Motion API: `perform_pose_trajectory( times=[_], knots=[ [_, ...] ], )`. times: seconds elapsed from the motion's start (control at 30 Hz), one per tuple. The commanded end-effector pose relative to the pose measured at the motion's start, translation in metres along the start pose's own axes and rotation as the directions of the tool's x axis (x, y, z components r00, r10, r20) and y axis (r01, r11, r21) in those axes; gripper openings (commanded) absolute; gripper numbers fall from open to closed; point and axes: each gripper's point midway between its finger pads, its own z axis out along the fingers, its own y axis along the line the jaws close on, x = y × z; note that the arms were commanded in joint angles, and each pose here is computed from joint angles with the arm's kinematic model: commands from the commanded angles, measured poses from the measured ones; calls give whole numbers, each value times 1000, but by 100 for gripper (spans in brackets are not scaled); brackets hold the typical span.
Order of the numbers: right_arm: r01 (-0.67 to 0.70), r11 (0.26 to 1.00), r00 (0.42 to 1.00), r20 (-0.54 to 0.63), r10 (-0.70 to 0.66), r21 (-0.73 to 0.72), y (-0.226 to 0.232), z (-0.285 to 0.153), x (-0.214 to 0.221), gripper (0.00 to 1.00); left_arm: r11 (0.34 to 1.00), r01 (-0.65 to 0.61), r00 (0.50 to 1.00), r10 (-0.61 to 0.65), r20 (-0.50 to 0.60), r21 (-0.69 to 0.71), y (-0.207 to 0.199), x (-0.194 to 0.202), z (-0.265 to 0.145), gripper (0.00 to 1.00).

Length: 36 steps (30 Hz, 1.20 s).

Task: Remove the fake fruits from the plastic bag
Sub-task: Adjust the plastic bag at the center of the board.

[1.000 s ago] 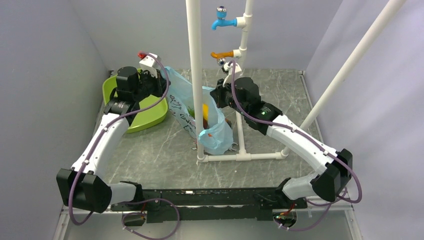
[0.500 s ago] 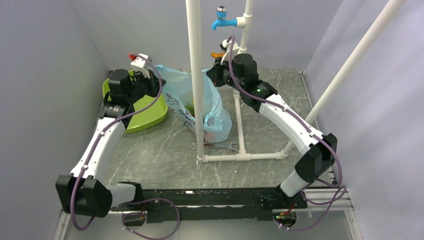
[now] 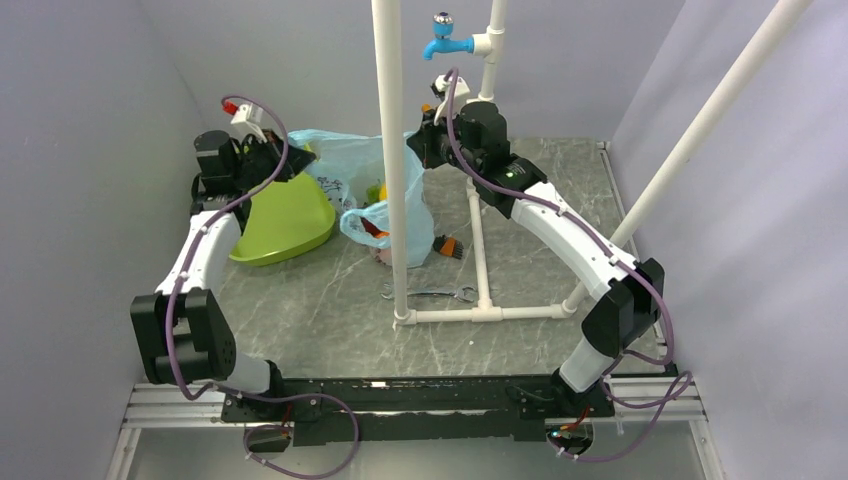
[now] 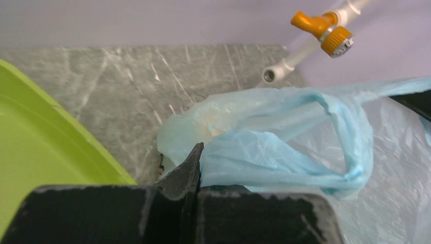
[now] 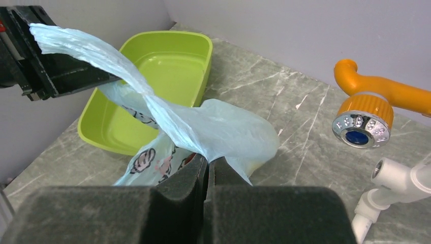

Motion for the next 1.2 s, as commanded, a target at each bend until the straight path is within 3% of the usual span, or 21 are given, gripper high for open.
perform_pose_trajectory(
  times=[0.0,0.17,0.23,0.3,0.4,0.57,0.7,0.8,1.0,1.17],
  knots=[
    [41,999,993,108,-43,18,-3,-1,-35,0,988,11,1000,-14,18,157,-36,-14,7,0],
    [43,997,997,56,-47,66,-14,2,-23,2,994,-16,1000,18,-18,108,-31,-6,12,0],
    [48,990,999,17,-51,133,-23,-4,-16,19,994,-20,999,23,-26,111,-33,-3,12,0],
    [76,977,997,-15,-75,199,-26,-13,-8,45,992,-20,999,23,-29,123,-37,-3,13,0],
    [79,977,997,-19,-76,199,-17,-29,-9,76,991,-23,999,29,-42,134,-40,0,14,0],
    [18,991,999,44,-24,130,5,-59,-33,92,988,-18,998,27,-52,156,-47,4,16,0],
    [-17,1000,995,94,19,-16,36,-66,-55,94,985,-31,997,43,-69,167,-54,10,19,0],
    [-38,992,996,70,47,-117,58,-53,-52,94,983,-41,996,56,-76,180,-62,12,21,0],
    [-14,976,1000,-30,7,-218,101,-22,-6,78,979,-73,992,91,-91,188,-72,18,23,0],
    [-25,987,993,-122,5,-157,89,-3,46,62,980,-78,992,95,-88,181,-73,18,23,0]
  ],
)
